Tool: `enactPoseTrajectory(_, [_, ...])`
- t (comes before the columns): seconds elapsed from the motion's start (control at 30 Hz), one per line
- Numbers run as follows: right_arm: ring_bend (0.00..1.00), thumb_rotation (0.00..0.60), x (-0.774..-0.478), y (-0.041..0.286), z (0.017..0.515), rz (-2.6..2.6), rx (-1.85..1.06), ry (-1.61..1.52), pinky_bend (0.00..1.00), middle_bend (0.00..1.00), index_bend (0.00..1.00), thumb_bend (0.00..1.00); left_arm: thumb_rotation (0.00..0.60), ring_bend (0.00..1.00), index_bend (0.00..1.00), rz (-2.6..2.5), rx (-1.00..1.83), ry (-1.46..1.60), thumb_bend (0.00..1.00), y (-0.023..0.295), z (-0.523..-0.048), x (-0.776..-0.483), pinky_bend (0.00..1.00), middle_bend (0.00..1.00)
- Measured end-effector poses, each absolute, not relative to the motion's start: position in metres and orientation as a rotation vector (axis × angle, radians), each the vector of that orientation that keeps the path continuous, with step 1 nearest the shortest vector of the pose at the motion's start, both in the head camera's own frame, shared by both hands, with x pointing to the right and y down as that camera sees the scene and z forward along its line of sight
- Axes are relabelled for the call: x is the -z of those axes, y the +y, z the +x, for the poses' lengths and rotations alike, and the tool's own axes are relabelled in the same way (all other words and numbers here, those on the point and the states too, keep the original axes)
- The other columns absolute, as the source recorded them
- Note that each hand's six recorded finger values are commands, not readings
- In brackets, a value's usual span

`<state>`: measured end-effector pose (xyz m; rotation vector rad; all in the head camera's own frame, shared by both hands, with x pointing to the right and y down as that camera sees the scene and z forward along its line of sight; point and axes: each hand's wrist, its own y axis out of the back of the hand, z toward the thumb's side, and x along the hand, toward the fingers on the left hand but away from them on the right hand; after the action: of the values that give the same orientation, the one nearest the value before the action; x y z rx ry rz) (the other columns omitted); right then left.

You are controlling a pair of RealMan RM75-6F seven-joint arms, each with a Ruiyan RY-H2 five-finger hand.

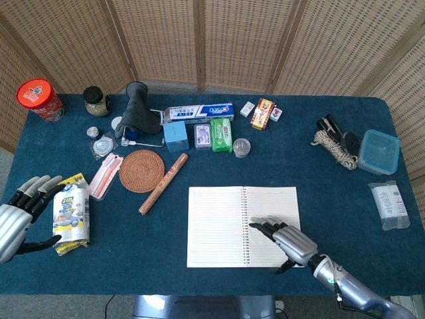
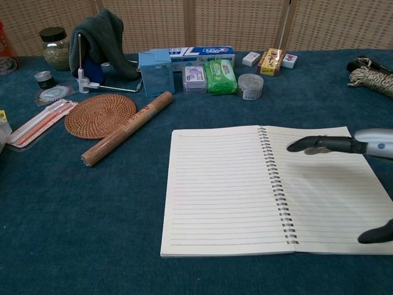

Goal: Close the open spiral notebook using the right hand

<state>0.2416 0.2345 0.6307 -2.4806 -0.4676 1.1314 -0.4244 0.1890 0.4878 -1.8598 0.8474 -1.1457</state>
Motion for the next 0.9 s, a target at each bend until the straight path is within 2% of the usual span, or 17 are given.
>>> enactPoseTrajectory(0.23, [0.0, 0.598, -0.642, 0.234, 0.21, -2.52, -1.102, -0.352, 0.0, 0.04, 0.0, 0.0, 0.6, 0.0, 0.0, -1.861, 1.15, 0.852, 0.01, 0.19, -0.424, -0.488, 0.05, 0.0])
enactPoseTrajectory(0.33, [0.0, 0.591, -0.65, 0.234, 0.206, -2.529, -1.13, -0.326, 0.0, 0.07, 0.02, 0.0, 0.6, 0.0, 0.0, -1.86, 1.15, 0.855, 0.0, 0.19, -0.424, -0.487, 0.05, 0.0])
enactPoseTrajectory(0.53, [0.0, 0.546, -0.663, 0.231, 0.21, -2.546, -1.227, -0.299, 0.0, 0.09, 0.04, 0.0, 0.6, 0.0, 0.0, -1.863, 1.15, 0.854, 0.0, 0.189, -0.424, -0.488, 0.05, 0.0])
enactPoseTrajectory(0.9, [0.0, 0.527, -0.669, 0.23, 0.233, -2.507, -1.331, -0.302, 0.0, 0.09, 0.06, 0.0, 0.6, 0.0, 0.0, -1.864, 1.144, 0.853, 0.0, 0.19, -0.421, -0.486, 0.06, 0.0])
